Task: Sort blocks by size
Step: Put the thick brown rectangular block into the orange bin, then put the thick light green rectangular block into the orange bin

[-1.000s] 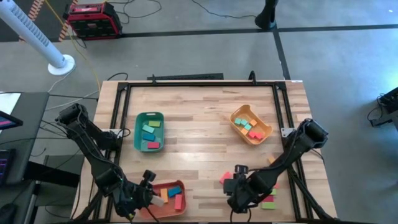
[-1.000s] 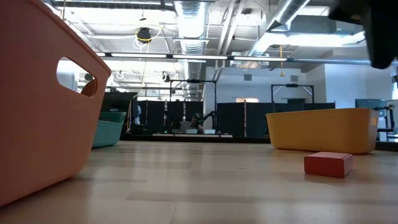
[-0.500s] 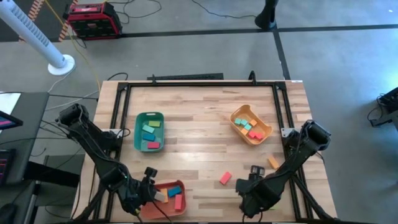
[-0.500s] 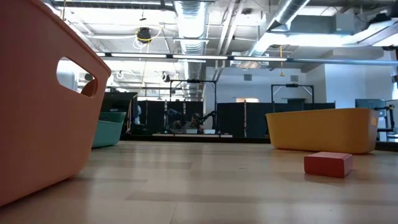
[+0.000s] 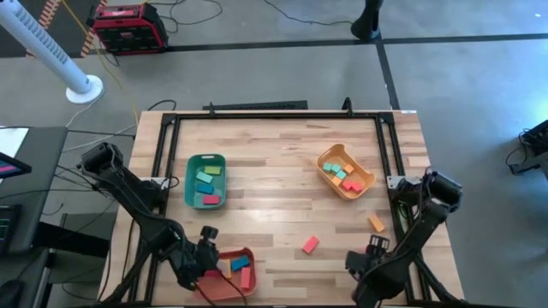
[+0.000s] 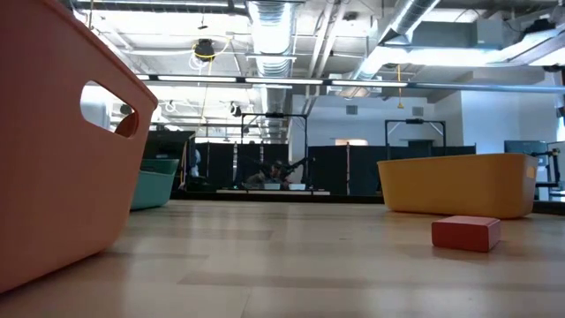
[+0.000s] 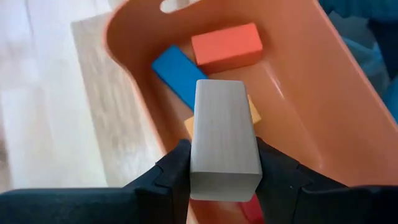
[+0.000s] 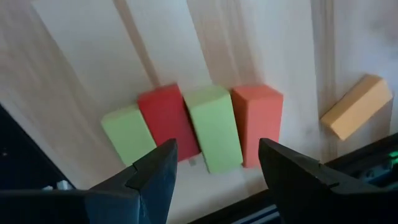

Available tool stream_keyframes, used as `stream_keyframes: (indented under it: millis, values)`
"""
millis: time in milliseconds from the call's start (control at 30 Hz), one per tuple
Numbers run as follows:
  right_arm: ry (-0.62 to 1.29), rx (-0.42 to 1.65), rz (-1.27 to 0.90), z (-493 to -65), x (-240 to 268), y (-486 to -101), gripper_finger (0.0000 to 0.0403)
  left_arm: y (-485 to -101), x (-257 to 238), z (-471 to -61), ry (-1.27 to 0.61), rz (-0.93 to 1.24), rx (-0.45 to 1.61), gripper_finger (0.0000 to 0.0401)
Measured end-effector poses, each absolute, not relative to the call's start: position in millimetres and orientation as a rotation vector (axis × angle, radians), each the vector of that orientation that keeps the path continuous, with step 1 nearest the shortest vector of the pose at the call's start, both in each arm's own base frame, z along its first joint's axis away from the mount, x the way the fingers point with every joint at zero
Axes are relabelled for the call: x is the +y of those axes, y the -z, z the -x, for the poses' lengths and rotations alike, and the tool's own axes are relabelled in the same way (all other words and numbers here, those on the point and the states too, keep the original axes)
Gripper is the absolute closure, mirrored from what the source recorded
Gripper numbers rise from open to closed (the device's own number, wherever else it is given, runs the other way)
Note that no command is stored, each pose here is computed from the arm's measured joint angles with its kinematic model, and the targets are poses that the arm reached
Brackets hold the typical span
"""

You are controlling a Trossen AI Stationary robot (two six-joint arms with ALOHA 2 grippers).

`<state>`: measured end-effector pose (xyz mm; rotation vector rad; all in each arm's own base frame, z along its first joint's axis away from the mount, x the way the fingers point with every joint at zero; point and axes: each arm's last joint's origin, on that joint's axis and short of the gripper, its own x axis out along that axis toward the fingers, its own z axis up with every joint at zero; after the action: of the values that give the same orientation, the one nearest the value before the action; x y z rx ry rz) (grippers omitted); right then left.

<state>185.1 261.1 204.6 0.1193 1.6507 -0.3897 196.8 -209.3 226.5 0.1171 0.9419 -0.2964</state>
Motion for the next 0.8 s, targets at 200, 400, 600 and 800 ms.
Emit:
stream_keyframes:
  millis: [200, 400, 600, 800]
  values:
    - [0.37, 1.66, -0.098, -173.1, 266.1, -196.0, 0.0143, -222.2, -206.1, -199.9, 0.314, -0.084, 0.957, 0.0266]
    - [0.348, 1.657, -0.085, -164.9, 267.3, -182.4, 0.0143, -222.1, -205.7, -200.1, 0.309, -0.083, 0.957, 0.0265]
    - [0.341, 1.653, -0.094, -164.5, 265.4, -174.2, 0.0143, -222.1, -205.3, -200.3, 0.29, -0.081, 0.95, 0.0243]
    - [0.338, 1.653, -0.091, -164.3, 265.4, -174.0, 0.0152, -222.2, -205.0, -200.5, 0.283, -0.088, 0.945, 0.0207]
